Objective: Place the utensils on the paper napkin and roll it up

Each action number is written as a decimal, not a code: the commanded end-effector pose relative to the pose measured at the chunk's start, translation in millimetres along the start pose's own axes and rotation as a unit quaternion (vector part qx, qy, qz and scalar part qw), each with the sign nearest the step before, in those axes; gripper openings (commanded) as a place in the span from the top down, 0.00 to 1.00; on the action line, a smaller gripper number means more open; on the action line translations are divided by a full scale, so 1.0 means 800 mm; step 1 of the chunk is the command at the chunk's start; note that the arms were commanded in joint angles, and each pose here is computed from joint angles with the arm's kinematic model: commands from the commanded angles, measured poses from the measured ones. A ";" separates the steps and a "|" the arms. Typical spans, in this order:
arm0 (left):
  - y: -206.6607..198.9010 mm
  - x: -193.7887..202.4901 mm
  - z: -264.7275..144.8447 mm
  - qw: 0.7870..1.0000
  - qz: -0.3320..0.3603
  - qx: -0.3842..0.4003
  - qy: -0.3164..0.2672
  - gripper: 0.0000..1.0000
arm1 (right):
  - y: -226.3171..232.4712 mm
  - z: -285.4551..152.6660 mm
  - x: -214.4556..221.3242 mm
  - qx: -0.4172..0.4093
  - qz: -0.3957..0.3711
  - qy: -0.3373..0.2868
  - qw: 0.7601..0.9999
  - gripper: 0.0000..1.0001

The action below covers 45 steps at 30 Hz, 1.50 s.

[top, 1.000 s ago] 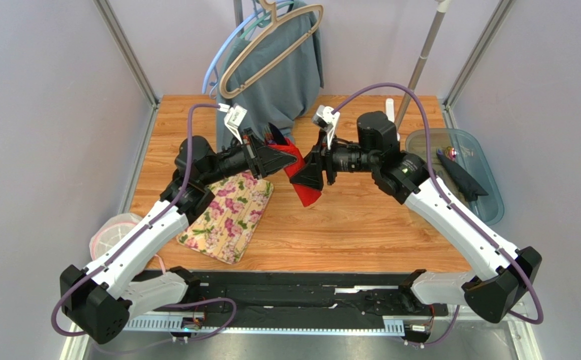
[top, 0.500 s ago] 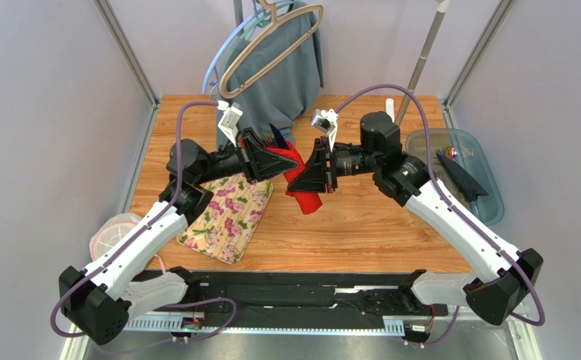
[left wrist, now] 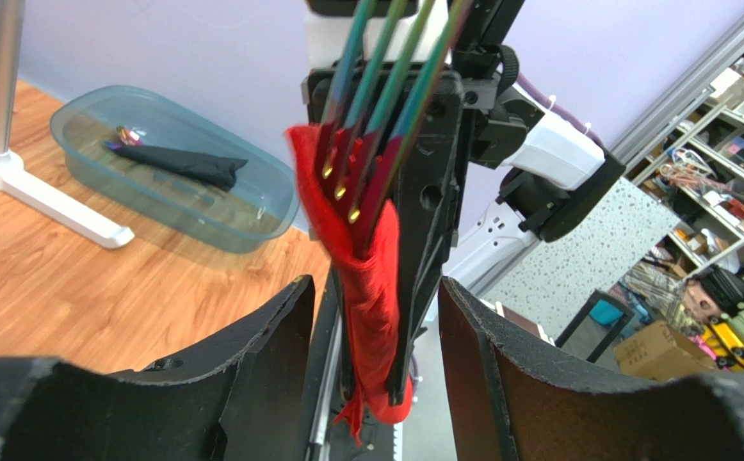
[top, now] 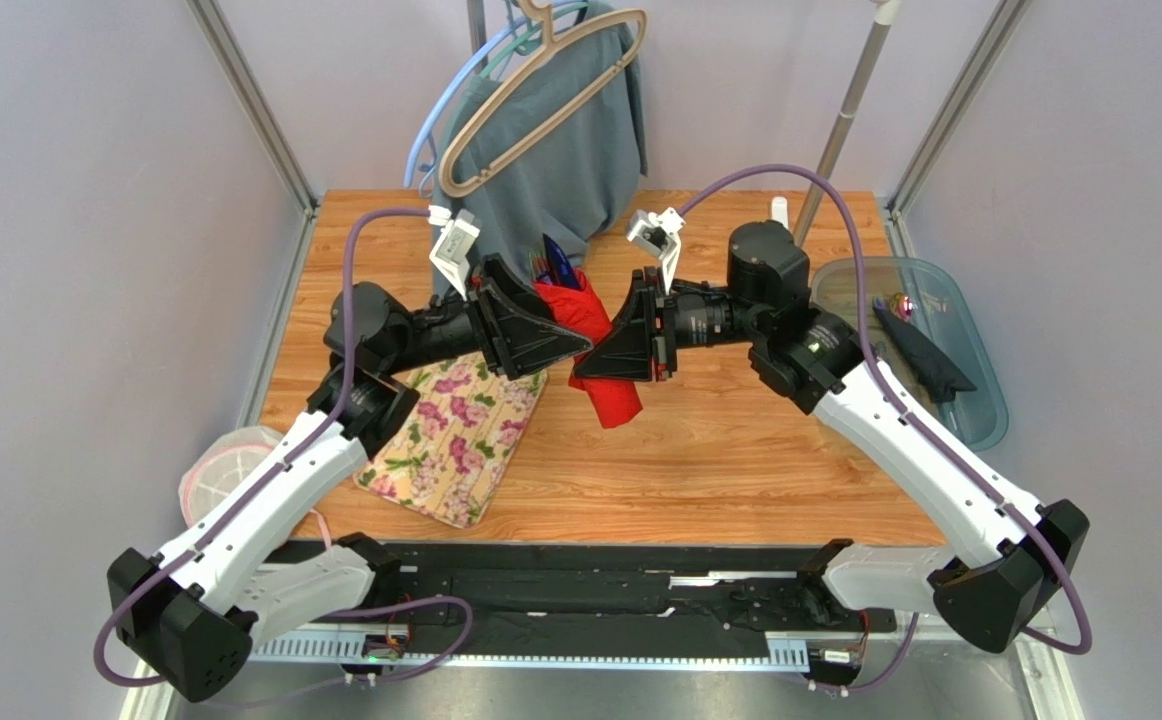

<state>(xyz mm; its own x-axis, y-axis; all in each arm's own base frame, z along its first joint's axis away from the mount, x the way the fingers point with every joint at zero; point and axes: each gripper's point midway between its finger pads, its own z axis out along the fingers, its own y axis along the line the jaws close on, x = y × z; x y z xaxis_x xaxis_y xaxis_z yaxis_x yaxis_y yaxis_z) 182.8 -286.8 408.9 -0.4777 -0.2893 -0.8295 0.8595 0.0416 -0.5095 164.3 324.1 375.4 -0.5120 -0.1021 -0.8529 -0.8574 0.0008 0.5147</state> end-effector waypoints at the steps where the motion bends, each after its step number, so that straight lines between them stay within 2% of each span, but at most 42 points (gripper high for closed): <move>1: 0.002 0.009 -0.003 1.000 -0.005 -0.002 0.007 0.41 | 0.035 -0.011 -0.040 -0.020 -0.056 -0.047 0.997 1.00; 6: 0.003 0.005 0.003 1.000 -0.018 0.004 0.000 0.44 | 0.037 -0.010 -0.042 -0.025 -0.059 -0.051 0.997 1.00; 19: 0.011 0.002 0.012 0.998 -0.060 0.000 -0.013 0.80 | 0.045 -0.013 -0.035 -0.043 -0.070 -0.052 0.995 1.00; 22: 0.010 0.002 0.014 0.998 -0.061 0.005 -0.011 0.82 | 0.049 -0.016 -0.034 -0.045 -0.076 -0.054 0.995 1.00; 27: 0.005 0.014 0.020 0.998 -0.067 0.014 0.000 0.80 | 0.051 -0.015 -0.040 -0.044 -0.078 -0.061 0.994 1.00; 29: 0.005 0.021 0.022 0.998 -0.067 0.014 0.011 0.88 | 0.051 -0.016 -0.042 -0.042 -0.080 -0.064 0.994 1.00; 30: 0.005 0.025 0.022 0.997 -0.074 0.014 0.016 0.98 | 0.052 -0.016 -0.042 -0.042 -0.081 -0.064 0.994 1.00; 38: 0.014 0.034 0.022 0.995 -0.099 -0.001 0.022 1.00 | 0.050 -0.018 -0.043 -0.033 -0.078 -0.061 0.995 1.00; 42: 0.015 0.020 0.021 0.996 -0.086 -0.002 0.005 1.00 | 0.043 -0.019 -0.034 -0.019 -0.072 -0.050 0.996 0.91; 43: 0.018 0.015 0.019 0.997 -0.082 -0.006 0.001 1.00 | 0.042 -0.020 -0.033 -0.017 -0.075 -0.048 0.996 0.87; 44: 0.018 0.011 0.019 0.997 -0.078 -0.006 -0.002 1.00 | 0.040 -0.020 -0.030 -0.012 -0.070 -0.046 0.996 0.78; 45: 0.017 0.006 0.019 0.997 -0.074 -0.005 -0.006 1.00 | 0.039 -0.021 -0.029 -0.009 -0.068 -0.044 0.997 0.75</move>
<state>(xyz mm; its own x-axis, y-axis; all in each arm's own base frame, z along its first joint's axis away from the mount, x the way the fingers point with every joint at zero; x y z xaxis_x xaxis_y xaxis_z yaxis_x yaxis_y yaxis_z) 180.7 -301.1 407.0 -0.5707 -0.2912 -0.7678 0.8072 -0.0272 -0.5897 164.7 314.9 382.4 -0.5124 -0.0516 -0.8572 -0.8588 0.0293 0.5115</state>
